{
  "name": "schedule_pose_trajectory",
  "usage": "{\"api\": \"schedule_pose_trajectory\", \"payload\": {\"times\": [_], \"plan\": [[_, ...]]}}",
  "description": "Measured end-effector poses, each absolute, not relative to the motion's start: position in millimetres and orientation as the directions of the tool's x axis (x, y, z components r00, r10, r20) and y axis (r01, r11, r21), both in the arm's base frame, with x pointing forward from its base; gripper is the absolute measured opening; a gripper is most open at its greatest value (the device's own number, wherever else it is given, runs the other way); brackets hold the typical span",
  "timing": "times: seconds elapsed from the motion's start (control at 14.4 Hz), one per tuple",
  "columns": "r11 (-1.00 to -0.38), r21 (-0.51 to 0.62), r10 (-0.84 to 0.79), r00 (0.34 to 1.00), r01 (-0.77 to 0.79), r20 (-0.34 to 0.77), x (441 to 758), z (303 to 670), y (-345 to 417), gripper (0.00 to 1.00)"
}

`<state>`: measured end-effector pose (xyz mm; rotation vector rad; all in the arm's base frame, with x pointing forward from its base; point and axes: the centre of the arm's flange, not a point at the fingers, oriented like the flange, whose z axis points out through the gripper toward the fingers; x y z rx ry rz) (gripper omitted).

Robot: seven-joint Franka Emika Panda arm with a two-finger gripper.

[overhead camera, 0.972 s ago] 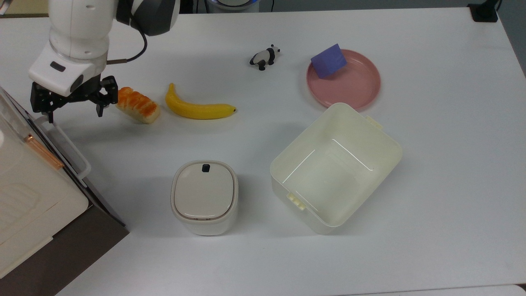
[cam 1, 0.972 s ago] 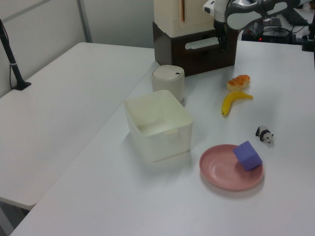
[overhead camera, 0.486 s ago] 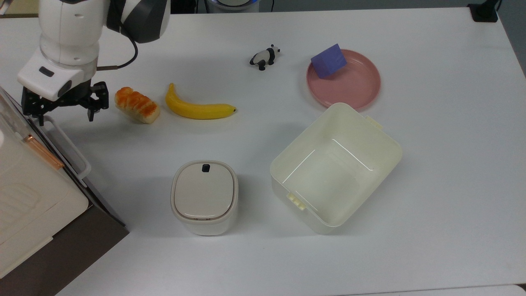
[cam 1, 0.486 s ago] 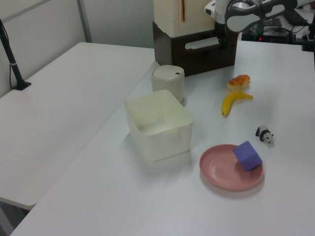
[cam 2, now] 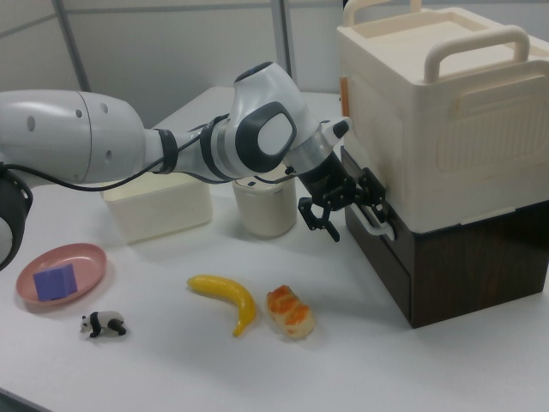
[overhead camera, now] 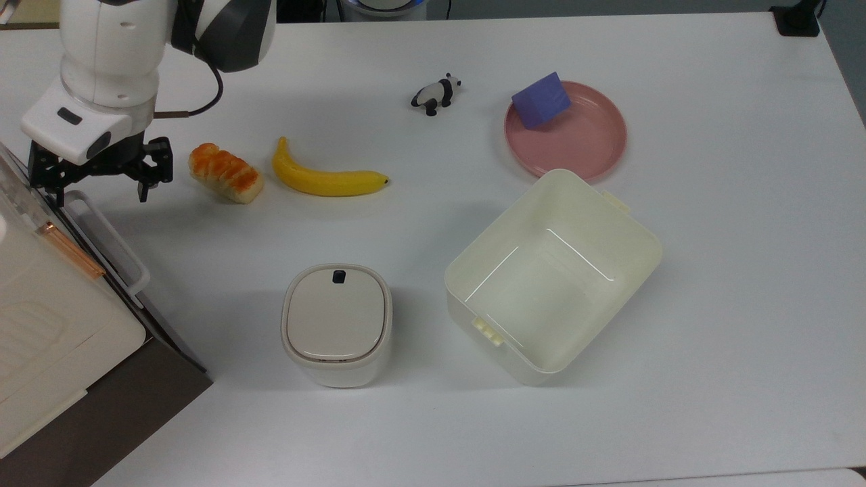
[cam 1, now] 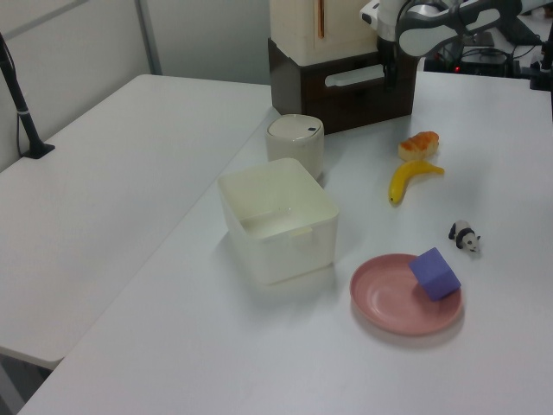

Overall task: Slide the drawer open
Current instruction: 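Lower the gripper and hook the drawer's white handle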

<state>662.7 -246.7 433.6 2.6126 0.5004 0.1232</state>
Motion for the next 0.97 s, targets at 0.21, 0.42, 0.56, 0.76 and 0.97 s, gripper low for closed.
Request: {"api": "schedule_pose_trajectory", "payload": {"times": [0.21, 0.42, 0.56, 0.76, 0.97], "plan": [[-0.808, 0.482, 0.377, 0.926, 0.339, -0.019, 663.6, 430.3, -244.5, 1.00], [-0.784, 0.504, 0.393, 0.918, 0.363, -0.050, 664.9, 426.8, -240.9, 1.00], [-0.779, 0.506, 0.398, 0.916, 0.369, -0.054, 665.6, 426.0, -239.3, 1.00], [-0.781, 0.493, 0.414, 0.909, 0.384, -0.052, 673.8, 412.1, -223.2, 1.00], [-0.792, 0.492, 0.406, 0.914, 0.362, -0.020, 685.6, 395.7, -208.0, 1.00]]}}
